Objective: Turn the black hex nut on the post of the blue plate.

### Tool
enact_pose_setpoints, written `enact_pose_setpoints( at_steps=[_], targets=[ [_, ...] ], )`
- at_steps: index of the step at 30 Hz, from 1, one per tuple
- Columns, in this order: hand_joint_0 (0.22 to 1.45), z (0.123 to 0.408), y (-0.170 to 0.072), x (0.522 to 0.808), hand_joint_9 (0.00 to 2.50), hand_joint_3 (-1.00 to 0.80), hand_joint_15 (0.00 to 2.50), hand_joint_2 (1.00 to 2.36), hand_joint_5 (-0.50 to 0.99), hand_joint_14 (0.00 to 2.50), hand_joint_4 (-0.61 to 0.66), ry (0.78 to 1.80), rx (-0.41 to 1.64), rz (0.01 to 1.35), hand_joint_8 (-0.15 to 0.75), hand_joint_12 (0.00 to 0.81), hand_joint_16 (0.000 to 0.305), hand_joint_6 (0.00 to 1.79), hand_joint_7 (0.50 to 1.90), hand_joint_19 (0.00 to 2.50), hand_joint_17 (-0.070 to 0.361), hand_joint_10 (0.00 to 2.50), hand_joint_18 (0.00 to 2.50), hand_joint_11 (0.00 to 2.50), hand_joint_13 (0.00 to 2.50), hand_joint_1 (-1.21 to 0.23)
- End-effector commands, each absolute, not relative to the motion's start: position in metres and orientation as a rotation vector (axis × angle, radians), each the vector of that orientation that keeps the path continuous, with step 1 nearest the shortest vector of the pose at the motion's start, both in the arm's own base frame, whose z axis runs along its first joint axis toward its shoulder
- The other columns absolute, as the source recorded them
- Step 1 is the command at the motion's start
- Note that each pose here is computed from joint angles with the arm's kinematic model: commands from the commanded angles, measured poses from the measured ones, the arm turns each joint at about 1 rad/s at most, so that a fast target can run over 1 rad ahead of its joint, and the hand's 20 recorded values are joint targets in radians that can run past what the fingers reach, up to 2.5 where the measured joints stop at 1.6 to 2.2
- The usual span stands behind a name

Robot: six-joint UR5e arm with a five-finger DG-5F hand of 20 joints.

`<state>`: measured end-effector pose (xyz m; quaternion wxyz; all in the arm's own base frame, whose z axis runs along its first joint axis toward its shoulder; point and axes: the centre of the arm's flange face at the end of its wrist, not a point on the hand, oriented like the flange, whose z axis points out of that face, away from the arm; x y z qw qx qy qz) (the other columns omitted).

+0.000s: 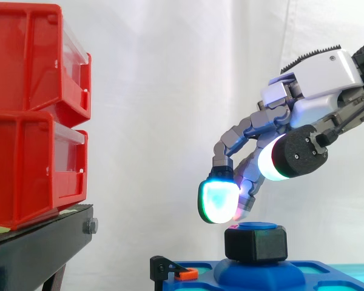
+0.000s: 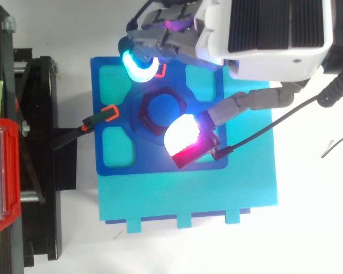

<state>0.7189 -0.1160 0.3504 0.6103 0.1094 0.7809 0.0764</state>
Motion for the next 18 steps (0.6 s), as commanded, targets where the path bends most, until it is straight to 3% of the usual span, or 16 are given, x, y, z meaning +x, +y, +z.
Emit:
enact_pose_setpoints(
  at_steps=[1,7,18],
  targets=[
    [0.52,0.352,-0.115,0.721,0.81,-0.5,0.06,1.0,-0.13,0.0,0.36,1.787,0.25,0.179,0.357,0.414,0.061,0.5,0.89,0.19,0.137,0.0,0.42,0.08,0.59,-0.43],
    [0.52,0.354,-0.11,0.725,0.82,-0.5,0.06,1.0,-0.13,0.0,0.36,1.76,0.253,0.178,0.358,0.414,0.061,0.5,0.89,0.19,0.137,0.0,0.43,0.08,0.59,-0.43],
    [0.52,0.344,-0.07,0.735,0.82,-0.5,0.06,1.0,-0.13,0.0,0.36,1.749,0.302,0.119,0.361,0.417,0.06,0.5,0.89,0.19,0.136,0.0,0.43,0.08,0.58,-0.43]
  ],
)
